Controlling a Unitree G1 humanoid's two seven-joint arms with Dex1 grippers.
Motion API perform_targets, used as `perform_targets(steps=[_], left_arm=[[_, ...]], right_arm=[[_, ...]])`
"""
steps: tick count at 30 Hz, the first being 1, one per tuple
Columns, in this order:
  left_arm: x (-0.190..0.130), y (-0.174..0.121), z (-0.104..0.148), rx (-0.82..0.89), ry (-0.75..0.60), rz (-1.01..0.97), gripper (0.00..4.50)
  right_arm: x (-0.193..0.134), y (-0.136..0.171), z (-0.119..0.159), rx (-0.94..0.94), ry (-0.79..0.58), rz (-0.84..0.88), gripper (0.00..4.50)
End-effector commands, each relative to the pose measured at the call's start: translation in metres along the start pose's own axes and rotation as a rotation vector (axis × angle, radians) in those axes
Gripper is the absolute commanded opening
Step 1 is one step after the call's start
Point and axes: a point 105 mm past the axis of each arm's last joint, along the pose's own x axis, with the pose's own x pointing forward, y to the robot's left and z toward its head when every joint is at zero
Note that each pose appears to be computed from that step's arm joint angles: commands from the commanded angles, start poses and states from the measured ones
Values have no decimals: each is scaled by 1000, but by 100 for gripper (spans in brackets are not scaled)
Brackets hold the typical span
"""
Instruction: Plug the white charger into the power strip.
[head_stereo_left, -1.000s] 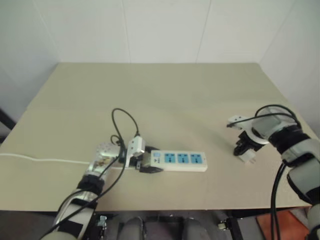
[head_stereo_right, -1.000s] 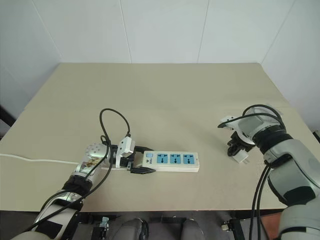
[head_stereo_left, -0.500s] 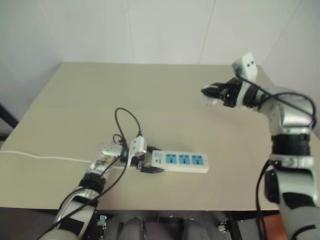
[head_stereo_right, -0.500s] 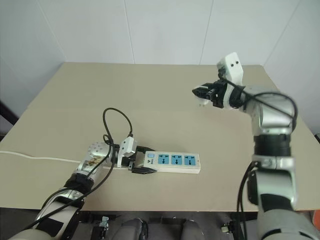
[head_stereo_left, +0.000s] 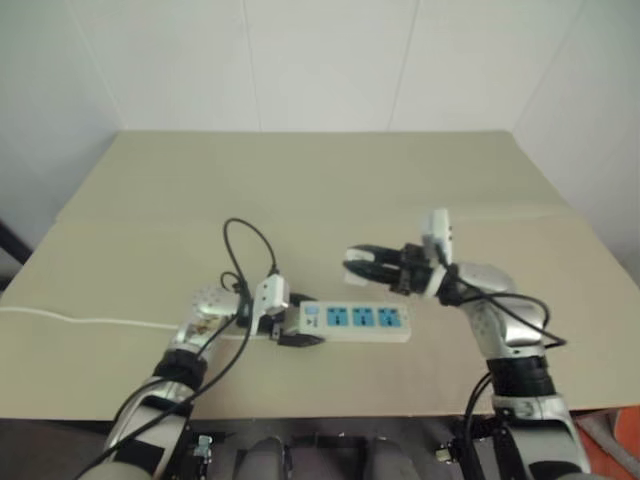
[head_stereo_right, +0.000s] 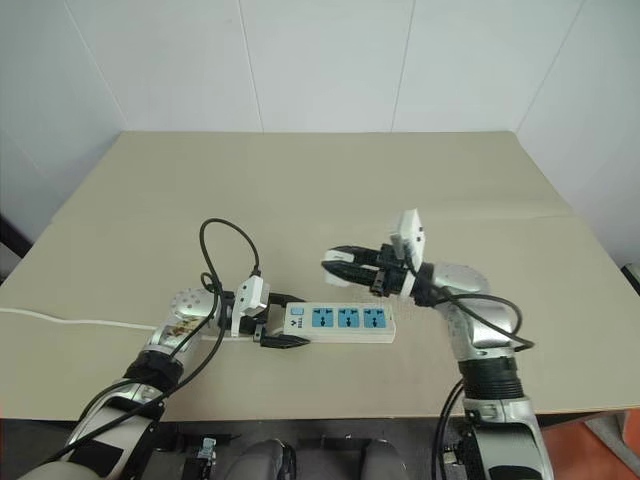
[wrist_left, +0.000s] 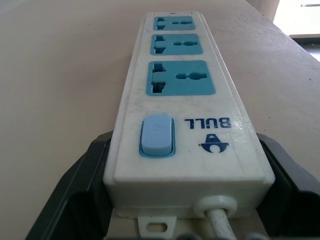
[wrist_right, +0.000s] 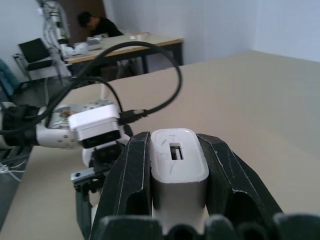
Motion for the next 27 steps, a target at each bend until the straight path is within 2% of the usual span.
perform_targets(steps=[1, 8, 27], left_arm=[[2, -12, -15, -34, 60, -34, 331], [0, -13, -17, -41, 67, -31, 331], [0, -13, -19, -48, 66, -26, 331]], right_arm=[[8, 8, 0, -41, -26, 63, 112], [16, 18, -27, -48, 55, 156, 112], [12, 4, -38, -72, 86, 128, 112]])
